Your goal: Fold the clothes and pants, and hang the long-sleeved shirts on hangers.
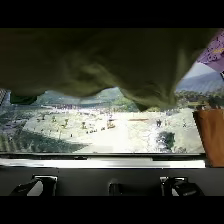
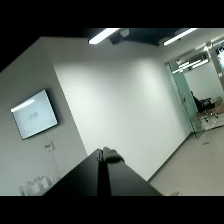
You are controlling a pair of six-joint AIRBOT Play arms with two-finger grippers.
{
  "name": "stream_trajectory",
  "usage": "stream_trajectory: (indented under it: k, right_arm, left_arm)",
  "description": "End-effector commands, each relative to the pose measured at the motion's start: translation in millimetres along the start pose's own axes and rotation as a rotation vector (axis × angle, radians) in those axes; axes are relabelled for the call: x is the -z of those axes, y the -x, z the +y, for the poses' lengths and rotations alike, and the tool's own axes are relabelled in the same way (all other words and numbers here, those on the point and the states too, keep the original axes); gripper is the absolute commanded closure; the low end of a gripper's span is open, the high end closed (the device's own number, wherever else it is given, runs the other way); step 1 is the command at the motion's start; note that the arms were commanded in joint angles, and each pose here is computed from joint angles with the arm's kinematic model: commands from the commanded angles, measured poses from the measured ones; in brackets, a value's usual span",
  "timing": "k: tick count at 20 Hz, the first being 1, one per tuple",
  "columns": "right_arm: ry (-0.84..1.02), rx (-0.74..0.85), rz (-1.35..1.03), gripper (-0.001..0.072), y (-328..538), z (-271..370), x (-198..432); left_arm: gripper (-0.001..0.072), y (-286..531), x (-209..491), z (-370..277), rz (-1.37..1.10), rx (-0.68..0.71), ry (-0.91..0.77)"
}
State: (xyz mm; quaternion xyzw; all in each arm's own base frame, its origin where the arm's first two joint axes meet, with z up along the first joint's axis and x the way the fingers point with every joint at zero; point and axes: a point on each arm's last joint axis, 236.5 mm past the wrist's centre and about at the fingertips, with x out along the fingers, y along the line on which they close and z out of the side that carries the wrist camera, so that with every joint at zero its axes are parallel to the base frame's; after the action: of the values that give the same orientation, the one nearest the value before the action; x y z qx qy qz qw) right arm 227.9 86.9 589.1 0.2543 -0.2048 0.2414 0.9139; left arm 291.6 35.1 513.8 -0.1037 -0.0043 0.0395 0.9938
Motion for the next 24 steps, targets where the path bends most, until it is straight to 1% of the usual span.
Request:
stream_trajectory:
  k: [1, 3, 5, 7, 10, 13, 15, 17, 21, 23, 24]
  right_arm:
    - [-0.036, 0.060, 0.027, 0.0684, -16, -23, 16]
    - [-0.072, 0.135, 0.174, 0.0684, -58, -69, 83]
    - [-0.093, 0.237, 0.356, 0.0683, -95, -131, 175]
    - [-0.140, 0.333, 0.518, 0.0683, -115, -194, 275]
    - [-0.219, 0.462, 0.728, 0.0683, -109, -272, 412]
    - [-0.336, 0.557, 0.867, 0.0682, -83, -316, 514]
    - [-0.411, 0.607, 0.919, 0.0682, -66, -335, 560]
    - [-0.450, 0.641, 0.930, 0.0682, -56, -348, 588]
    - [-0.525, 0.700, 0.856, 0.0681, -56, -367, 603]
    - [-0.536, 0.707, 0.846, 0.0680, -57, -369, 604]
    - [-0.545, 0.708, 0.852, 0.0643, -56, -367, 604]
  left_arm:
    - [0.0692, 1, 11, 13, 0.044, -0.053, 0.022]
    - [0.0692, -42, 64, 25, 0.218, -0.058, 0.060]
    - [0.0692, -90, 135, 39, 0.414, -0.068, 0.096]
    - [0.0691, -142, 225, 57, 0.622, -0.088, 0.125]
    - [0.0691, -194, 363, 74, 0.910, -0.116, 0.161]
    - [0.0691, -225, 483, 77, 1.115, -0.127, 0.172]
    - [0.0692, -237, 537, 73, 1.171, -0.125, 0.166]
    - [0.0691, -251, 560, 67, 1.150, -0.118, 0.165]
    - [0.0692, -287, 554, 50, 0.991, -0.080, 0.151]
    - [0.0691, -291, 552, 48, 0.974, -0.087, 0.169]
    - [0.0688, -288, 553, 49, 0.986, -0.090, 0.172]
